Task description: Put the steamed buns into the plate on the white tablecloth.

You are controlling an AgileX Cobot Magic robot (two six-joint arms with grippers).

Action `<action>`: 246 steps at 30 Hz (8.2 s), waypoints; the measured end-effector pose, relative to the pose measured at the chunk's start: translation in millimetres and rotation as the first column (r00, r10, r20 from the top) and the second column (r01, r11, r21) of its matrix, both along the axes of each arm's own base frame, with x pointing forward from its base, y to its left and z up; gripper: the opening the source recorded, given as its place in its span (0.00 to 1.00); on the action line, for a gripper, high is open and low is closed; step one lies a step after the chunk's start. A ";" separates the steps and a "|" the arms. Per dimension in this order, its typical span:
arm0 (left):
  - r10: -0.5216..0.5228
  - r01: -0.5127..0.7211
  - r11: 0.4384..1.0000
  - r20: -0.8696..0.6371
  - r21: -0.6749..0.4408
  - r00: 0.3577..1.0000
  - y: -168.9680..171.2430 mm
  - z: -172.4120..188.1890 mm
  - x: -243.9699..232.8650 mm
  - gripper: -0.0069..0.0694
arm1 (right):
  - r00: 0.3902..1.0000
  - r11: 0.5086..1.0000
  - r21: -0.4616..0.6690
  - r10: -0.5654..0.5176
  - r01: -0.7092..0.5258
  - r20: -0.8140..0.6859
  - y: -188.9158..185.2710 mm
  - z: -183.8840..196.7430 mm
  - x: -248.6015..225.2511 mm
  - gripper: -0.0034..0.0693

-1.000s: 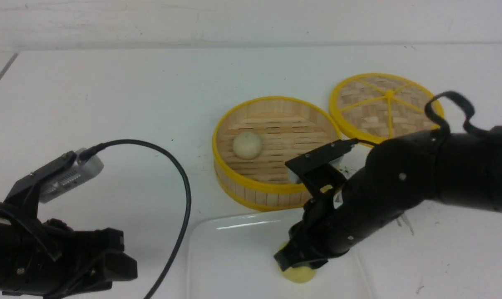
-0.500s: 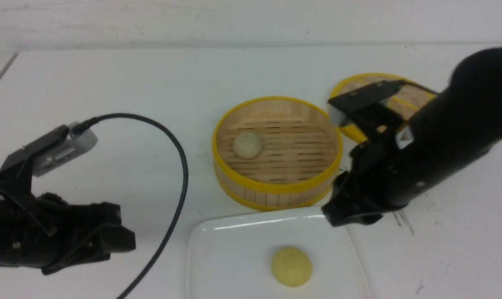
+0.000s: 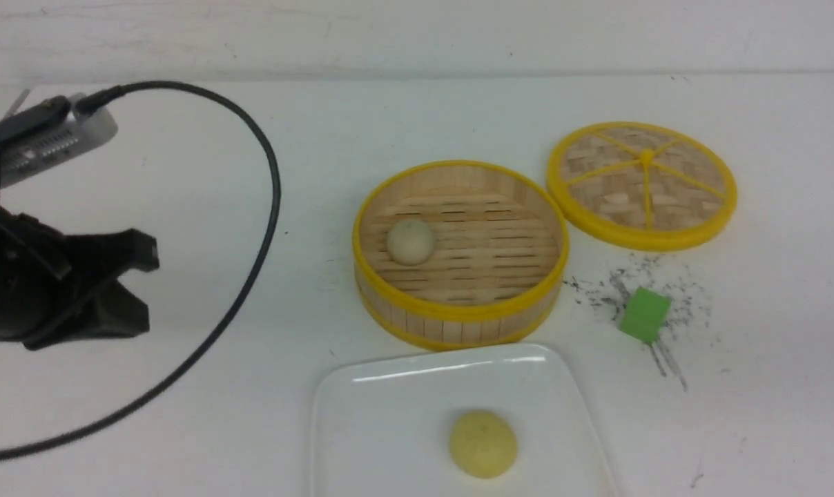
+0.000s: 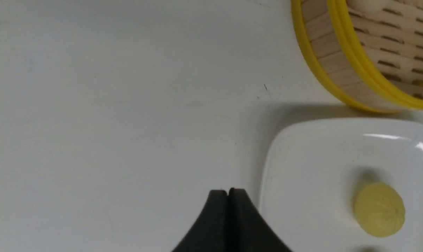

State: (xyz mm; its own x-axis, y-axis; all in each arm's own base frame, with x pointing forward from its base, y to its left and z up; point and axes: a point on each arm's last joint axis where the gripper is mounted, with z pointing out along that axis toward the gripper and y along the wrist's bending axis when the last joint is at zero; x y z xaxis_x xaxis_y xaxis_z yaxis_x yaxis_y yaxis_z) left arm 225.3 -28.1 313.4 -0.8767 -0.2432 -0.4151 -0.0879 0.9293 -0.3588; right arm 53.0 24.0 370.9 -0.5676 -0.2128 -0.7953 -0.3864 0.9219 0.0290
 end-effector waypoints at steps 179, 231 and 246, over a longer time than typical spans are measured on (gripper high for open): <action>-0.446 0.335 0.783 0.097 0.525 0.890 -167.1 79.0 6.5 0.09 | 0.944 0.981 0.145 0.078 -0.130 0.322 22.5 -99.4 27.1 0.07; -0.179 0.131 0.967 0.214 0.220 0.960 -23.2 20.6 -137.3 0.11 | 0.896 0.933 0.189 -0.351 0.307 0.273 -17.3 -199.5 -1.5 0.14; -0.202 0.367 0.904 0.537 -0.219 0.819 -63.0 -33.8 -136.6 0.12 | 0.896 0.933 0.189 -0.351 0.307 0.273 -17.3 -199.5 -1.5 0.16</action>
State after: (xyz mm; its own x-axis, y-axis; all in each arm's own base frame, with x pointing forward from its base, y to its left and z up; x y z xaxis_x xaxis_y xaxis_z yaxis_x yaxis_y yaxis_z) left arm 88.7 -91.1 279.5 -0.6240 -0.1988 -0.7557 0.4274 0.7228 -0.5431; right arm 51.5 6.7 171.4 -0.3186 0.0683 -0.9454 -0.0720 0.9928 0.0960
